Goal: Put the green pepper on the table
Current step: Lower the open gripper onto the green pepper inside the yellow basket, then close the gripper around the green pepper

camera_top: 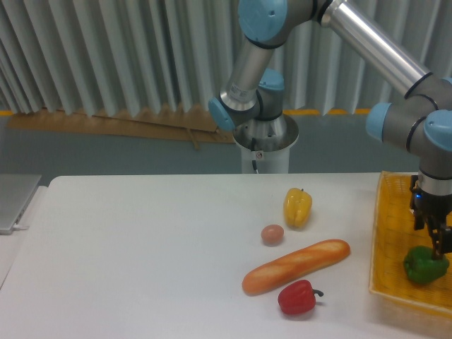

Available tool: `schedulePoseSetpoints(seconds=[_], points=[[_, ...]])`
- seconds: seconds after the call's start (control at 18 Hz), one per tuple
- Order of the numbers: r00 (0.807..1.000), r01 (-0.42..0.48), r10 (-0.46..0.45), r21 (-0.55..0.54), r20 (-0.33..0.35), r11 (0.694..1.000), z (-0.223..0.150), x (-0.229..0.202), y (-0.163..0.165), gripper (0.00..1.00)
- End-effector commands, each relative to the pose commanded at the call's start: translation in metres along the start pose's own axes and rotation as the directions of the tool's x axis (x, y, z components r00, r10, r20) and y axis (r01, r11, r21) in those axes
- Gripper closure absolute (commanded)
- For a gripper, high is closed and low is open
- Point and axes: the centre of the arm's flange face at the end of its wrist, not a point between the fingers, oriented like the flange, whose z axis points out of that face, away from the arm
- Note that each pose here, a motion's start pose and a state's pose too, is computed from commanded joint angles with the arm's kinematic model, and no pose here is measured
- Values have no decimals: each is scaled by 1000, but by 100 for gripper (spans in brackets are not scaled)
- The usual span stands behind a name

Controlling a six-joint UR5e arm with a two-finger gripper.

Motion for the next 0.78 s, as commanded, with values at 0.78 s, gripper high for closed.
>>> schedulePoseSetpoints(seconds=[0.78], points=[[999,35,-35,-2,4,999,23,-14,3,0]])
